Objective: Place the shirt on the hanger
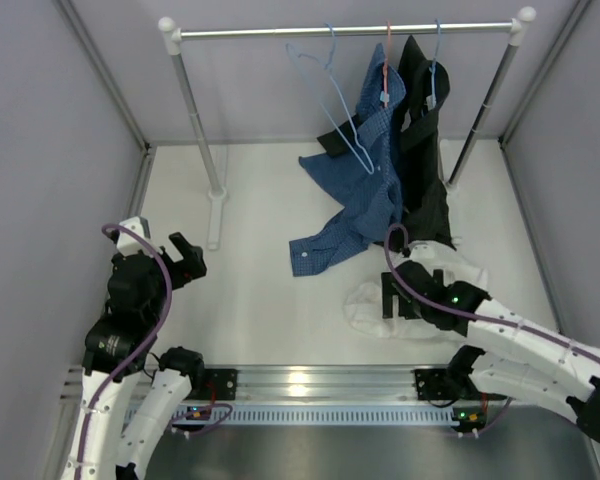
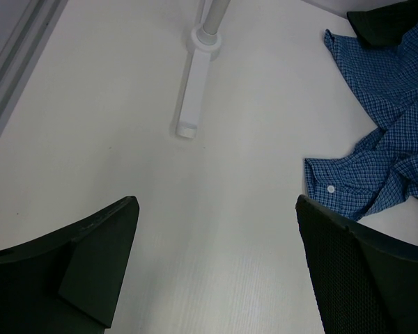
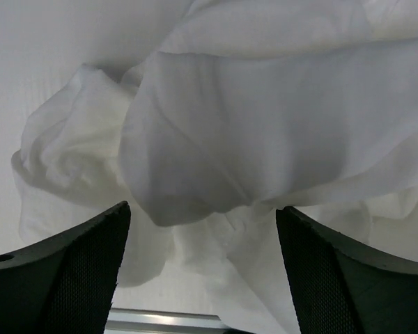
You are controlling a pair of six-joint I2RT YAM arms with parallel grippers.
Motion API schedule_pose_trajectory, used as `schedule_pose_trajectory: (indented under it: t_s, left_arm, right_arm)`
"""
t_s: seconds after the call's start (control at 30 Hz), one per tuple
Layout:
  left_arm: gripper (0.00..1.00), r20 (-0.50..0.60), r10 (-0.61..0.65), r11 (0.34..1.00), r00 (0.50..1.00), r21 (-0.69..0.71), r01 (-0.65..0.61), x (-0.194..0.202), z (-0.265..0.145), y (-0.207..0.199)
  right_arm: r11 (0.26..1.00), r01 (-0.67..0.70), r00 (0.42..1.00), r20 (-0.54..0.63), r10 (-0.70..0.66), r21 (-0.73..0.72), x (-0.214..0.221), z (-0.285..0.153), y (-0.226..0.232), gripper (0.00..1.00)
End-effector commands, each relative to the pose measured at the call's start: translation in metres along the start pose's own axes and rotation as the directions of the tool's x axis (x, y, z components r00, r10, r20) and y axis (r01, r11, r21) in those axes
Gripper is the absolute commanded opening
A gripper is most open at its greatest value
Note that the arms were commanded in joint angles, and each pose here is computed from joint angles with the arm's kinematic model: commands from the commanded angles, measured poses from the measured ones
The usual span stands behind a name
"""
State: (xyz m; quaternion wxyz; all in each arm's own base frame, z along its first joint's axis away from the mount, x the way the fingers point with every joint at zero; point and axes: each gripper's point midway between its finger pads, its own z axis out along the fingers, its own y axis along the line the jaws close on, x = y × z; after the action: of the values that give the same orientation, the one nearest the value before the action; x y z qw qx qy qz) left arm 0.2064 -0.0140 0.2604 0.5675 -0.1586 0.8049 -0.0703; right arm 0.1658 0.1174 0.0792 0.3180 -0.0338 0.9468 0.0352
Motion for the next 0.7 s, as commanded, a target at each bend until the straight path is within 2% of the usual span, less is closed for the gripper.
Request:
schedule_pose_trajectory:
  t_s: [0.0,0.03,0.07,0.13,0.17,0.33,0.47,0.6,0.67]
  left_arm:
    - [0.98,0.037,-0.021,0.999,0.999,0.032,0.02,-0.009,0.001,-0.008]
    - [0.98,0.039,-0.021,0.999,0.999,0.031,0.02,-0.01,0.001,-0.008]
    - [0.98,0.038,-0.021,0.999,0.999,0.032,0.02,-0.009,0.001,-0.008]
    - [0.98,0.039,-0.021,0.999,0.999,0.032,0.02,-0.009,0.001,-0.008]
    - [0.98,0.041,-0.022,0.999,0.999,0.035,0.021,-0.009,0.0,-0.008]
    - [0.98,0.046,-0.022,0.999,0.999,0.035,0.02,-0.01,-0.001,-0.008]
    - [0.98,0.062,-0.021,0.999,0.998,0.032,0.019,-0.012,-0.004,-0.006]
    - [0.98,0.103,-0.035,0.999,0.994,0.019,0.033,-0.02,-0.011,-0.001]
    - [0.98,0.136,-0.045,0.999,0.99,0.018,0.043,-0.024,-0.017,0.002]
  right_arm:
    - [0.994,-0.099,0.987,0.128,0.093,0.041,-0.031,0.02,0.016,0.8]
    - [0.994,-0.091,0.989,0.121,0.083,0.061,-0.03,0.028,0.019,0.72]
    - [0.994,-0.09,0.988,0.13,0.082,0.058,-0.033,0.029,0.023,0.51]
    - [0.997,-0.074,0.987,0.143,0.069,0.033,-0.037,0.027,0.035,0.25]
    - [0.999,-0.037,0.988,0.15,0.036,0.006,-0.036,0.021,0.047,0.0]
    - [0.979,0.052,0.973,0.23,-0.005,-0.196,-0.064,-0.035,0.11,0.0]
    - [0.874,0.142,0.966,0.257,-0.021,-0.464,-0.079,-0.107,0.176,0.0]
    - [0.766,0.168,0.96,0.278,0.014,-0.62,-0.098,-0.159,0.207,0.0]
    - [0.743,0.153,0.955,0.292,0.059,-0.651,-0.112,-0.176,0.21,0.0]
